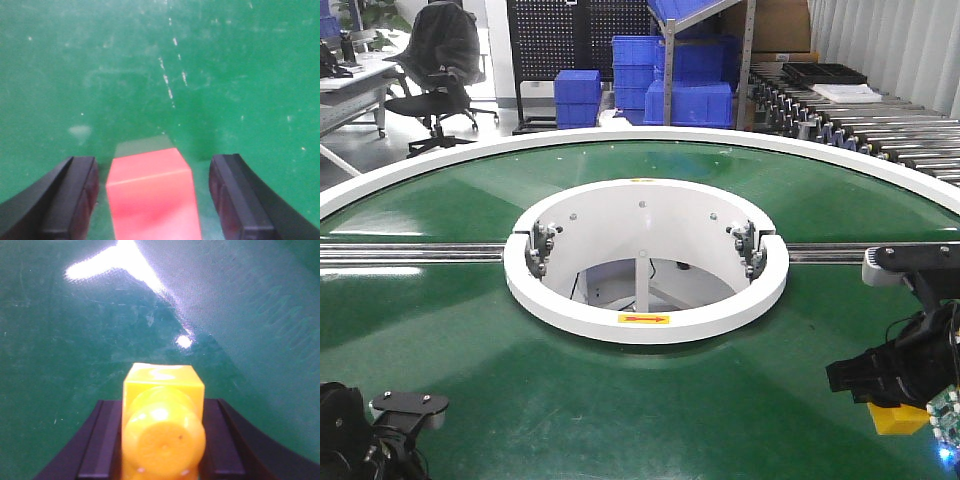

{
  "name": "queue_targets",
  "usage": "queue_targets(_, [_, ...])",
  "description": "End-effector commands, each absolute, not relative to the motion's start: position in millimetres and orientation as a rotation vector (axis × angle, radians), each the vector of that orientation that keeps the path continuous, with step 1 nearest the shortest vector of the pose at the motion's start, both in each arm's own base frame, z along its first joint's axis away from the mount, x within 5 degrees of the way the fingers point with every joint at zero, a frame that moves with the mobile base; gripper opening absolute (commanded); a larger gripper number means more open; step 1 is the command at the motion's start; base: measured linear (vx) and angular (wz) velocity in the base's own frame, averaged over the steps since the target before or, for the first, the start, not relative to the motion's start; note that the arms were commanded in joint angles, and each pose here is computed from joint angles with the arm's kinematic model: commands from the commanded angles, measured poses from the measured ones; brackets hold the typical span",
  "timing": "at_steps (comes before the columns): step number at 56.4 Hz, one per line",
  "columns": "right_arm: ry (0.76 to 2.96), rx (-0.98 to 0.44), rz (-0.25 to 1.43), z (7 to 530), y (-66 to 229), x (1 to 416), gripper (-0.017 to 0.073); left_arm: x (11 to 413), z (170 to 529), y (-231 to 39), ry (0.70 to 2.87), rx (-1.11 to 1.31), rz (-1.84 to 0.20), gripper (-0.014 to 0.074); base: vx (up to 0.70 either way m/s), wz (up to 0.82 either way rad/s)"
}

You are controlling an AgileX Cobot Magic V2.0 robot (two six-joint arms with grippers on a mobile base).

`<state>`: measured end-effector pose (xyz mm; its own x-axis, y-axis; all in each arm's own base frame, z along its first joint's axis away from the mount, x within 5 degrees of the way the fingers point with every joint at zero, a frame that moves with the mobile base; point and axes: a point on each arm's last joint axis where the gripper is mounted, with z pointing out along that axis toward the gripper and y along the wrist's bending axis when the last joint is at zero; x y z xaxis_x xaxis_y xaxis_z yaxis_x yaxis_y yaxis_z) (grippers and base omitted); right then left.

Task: Pick red and yellow blocks into blue bin
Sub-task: 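Lower the left gripper onto the red block and close on it, then lift both held blocks off the conveyor table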

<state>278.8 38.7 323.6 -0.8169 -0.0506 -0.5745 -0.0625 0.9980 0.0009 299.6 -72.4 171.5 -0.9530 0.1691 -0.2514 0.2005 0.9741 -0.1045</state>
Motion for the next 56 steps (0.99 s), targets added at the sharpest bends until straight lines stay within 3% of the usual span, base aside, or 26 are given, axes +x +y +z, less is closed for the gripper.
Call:
queue_targets(1, [2.416,-0.091,0.018,344.3,36.5,277.9,-0.001,302.6,188.1,-76.3,2.817,0.26,-0.21,0.0515,0.0,0.0])
queue_targets(8, [2.415,-0.091,0.018,344.3,36.6,278.0,-0.001,301.6,187.7,-76.2,2.829,0.263,-0.21,0.0353,0.0,0.0])
queue_targets(18, [2.416,-0.09,0.019,344.3,36.6,277.9,-0.001,300.4,187.6,-75.2,2.84,0.283,-0.194,-0.0005,0.0,0.0])
queue_targets(26, [2.418,-0.09,0.019,344.1,36.6,277.8,-0.001,299.3,201.0,-75.9,2.802,0.28,-0.209,-0.0008,0.0,0.0])
queue_targets(36, [2.393,-0.088,0.04,347.3,37.7,277.2,-0.001,285.0,263.6,-74.9,2.519,0.297,-0.223,-0.0008,0.0,0.0])
queue_targets(48, [2.246,-0.122,0.089,377.7,37.8,255.1,-0.001,226.3,365.2,-59.7,2.049,0.247,-0.245,-0.0006,0.0,0.0])
queue_targets(56, [2.099,-0.145,0.111,394.8,35.6,228.8,-0.001,176.1,410.7,-47.1,1.804,0.228,-0.244,-0.0005,0.0,0.0])
